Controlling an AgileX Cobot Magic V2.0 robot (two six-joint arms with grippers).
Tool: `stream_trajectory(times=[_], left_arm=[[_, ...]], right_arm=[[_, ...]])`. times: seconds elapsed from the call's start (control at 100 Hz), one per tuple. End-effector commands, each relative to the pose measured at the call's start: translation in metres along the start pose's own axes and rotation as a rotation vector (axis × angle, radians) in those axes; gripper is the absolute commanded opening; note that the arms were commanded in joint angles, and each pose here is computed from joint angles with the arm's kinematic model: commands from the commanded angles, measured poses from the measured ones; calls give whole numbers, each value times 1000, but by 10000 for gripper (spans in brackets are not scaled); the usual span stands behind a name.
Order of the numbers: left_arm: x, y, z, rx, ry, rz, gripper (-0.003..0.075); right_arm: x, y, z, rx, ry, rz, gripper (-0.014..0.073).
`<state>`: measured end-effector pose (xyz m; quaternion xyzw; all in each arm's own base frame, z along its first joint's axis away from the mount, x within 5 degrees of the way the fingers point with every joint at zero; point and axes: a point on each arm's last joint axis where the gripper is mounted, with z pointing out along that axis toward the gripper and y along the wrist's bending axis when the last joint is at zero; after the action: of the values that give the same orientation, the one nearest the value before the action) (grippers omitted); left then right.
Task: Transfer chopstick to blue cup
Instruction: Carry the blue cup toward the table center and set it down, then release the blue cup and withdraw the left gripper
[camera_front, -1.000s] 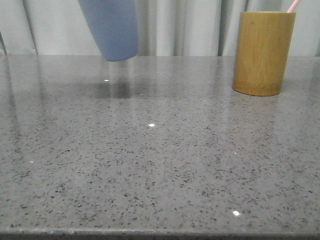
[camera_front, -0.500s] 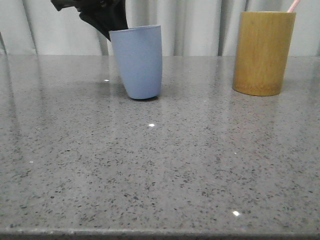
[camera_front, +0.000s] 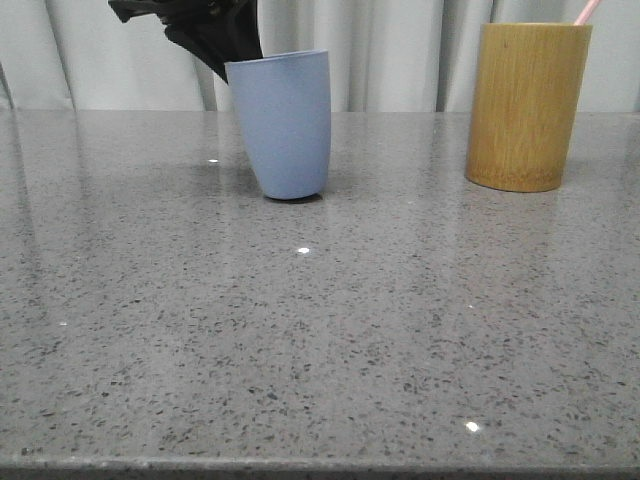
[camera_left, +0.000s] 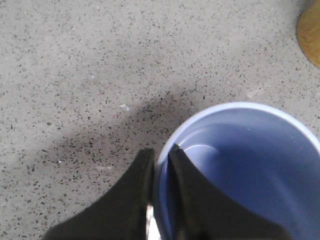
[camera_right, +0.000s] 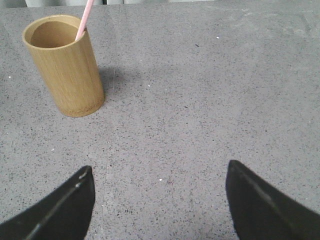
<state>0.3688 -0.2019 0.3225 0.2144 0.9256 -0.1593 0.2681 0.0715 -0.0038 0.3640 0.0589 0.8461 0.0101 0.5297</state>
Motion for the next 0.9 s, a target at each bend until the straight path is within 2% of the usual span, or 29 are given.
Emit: stream_trajectory(times=[0.0, 0.15, 0.25, 0.52, 0.66, 0.89], left_arm=[[-14, -11, -30, 24, -123, 6, 158], [-14, -12, -30, 33, -121, 0, 424], [-14, -13, -30, 50, -124, -11, 520], [-19, -20, -50, 72, -90, 2, 527], [-24, -19, -71, 69, -120, 6, 527], [-19, -9, -128, -47, -203, 52, 527]], right_arm=[[-16, 1, -4, -5, -98, -9, 550], [-16, 1, -4, -5, -98, -9, 550], [-16, 1, -4, -5, -98, -9, 550], [-16, 1, -4, -5, -98, -9, 550], [-16, 1, -4, -5, -98, -9, 550], [-16, 1, -4, -5, -98, -9, 550]])
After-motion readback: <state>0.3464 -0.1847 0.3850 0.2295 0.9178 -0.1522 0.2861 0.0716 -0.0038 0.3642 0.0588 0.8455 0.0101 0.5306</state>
